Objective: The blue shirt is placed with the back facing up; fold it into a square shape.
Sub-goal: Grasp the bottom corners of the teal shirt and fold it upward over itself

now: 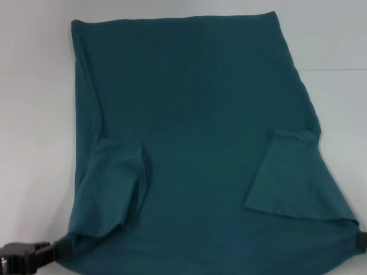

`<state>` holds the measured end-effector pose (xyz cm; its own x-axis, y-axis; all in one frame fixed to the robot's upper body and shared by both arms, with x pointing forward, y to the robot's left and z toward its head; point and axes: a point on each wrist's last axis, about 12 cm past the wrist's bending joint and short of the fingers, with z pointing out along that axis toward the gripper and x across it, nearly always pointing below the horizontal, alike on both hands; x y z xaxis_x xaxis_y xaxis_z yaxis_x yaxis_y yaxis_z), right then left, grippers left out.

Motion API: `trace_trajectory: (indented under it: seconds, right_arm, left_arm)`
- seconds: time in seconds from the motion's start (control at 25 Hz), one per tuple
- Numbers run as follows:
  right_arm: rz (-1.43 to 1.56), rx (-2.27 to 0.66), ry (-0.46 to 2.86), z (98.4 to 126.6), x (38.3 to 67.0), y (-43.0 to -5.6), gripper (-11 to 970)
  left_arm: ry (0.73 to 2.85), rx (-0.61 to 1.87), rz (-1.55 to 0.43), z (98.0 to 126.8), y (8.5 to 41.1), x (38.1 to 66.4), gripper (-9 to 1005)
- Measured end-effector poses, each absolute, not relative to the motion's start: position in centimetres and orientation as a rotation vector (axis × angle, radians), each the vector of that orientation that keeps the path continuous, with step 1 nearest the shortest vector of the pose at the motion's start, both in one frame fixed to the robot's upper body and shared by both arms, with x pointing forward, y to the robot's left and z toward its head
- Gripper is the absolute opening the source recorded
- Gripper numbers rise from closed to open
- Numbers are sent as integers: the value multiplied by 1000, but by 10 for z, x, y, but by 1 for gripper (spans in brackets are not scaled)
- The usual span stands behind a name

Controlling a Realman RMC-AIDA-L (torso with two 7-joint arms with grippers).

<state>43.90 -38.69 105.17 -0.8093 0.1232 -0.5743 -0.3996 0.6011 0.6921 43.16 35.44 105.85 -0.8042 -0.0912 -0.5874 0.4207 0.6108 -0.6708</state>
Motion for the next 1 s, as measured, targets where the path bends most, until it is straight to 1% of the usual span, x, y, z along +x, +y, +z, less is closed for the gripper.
trace_trajectory:
  seconds: [0.32,0.6,0.84,1.0]
  right_arm:
    - [1170,-216,2236,1049,412,-398,-1]
    - [1168,-201,2237,1045,393,-403,0]
    - [1155,-192,2216,1045,391,-405,-1]
    - [1140,-179,2165,1051,402,-405,-1]
  left_arm:
    - [2251,280,-1238,1057,350,415,66]
    - [2261,262,-1273,1052,348,405,68]
    - [2266,264,-1278,1051,347,405,69]
    - [2238,279,-1273,1057,347,417,69]
